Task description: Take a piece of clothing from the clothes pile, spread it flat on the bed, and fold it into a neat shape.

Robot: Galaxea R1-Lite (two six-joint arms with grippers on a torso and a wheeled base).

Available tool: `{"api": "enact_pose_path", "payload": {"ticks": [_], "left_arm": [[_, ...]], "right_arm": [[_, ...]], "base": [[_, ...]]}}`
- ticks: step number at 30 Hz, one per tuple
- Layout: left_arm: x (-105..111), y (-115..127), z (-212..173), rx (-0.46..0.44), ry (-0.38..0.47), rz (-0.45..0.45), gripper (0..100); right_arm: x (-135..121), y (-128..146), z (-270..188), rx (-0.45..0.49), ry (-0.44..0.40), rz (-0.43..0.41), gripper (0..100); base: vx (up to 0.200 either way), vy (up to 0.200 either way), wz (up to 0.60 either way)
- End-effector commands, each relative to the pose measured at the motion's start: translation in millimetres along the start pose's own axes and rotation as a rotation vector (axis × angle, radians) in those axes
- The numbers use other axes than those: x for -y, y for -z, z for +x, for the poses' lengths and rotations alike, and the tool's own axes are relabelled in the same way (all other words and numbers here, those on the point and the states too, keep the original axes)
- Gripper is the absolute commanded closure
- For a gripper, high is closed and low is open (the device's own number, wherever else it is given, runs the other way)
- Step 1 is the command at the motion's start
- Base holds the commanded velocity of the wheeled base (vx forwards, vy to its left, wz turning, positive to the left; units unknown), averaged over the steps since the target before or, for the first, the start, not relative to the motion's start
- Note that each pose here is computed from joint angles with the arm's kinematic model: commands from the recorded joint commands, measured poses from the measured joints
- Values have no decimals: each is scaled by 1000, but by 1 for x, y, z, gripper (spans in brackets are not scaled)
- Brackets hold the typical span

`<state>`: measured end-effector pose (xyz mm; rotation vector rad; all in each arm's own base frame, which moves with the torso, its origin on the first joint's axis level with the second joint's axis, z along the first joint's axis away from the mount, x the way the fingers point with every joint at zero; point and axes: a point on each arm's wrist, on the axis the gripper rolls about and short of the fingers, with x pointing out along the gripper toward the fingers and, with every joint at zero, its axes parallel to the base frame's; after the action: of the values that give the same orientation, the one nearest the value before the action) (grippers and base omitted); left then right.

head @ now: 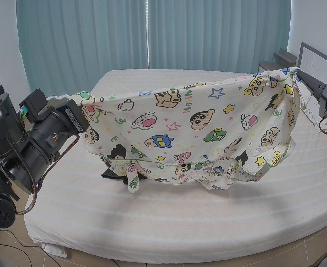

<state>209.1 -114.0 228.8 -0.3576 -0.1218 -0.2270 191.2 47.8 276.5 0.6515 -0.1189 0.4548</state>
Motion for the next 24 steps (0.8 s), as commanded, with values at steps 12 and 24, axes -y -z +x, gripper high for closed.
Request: {"api": "enact_pose_path", "payload": {"ticks": [12, 24], "left_arm": [[5, 4, -6, -21, 26, -53, 100], [7, 8, 0, -33, 30, -48, 100]], "right_arm": [[-6, -2, -6, 7, -19, 2, 100], [-4, -2, -6, 9, -11, 1, 100]], "base": [[0, -83, 0], [0, -200, 0]]}}
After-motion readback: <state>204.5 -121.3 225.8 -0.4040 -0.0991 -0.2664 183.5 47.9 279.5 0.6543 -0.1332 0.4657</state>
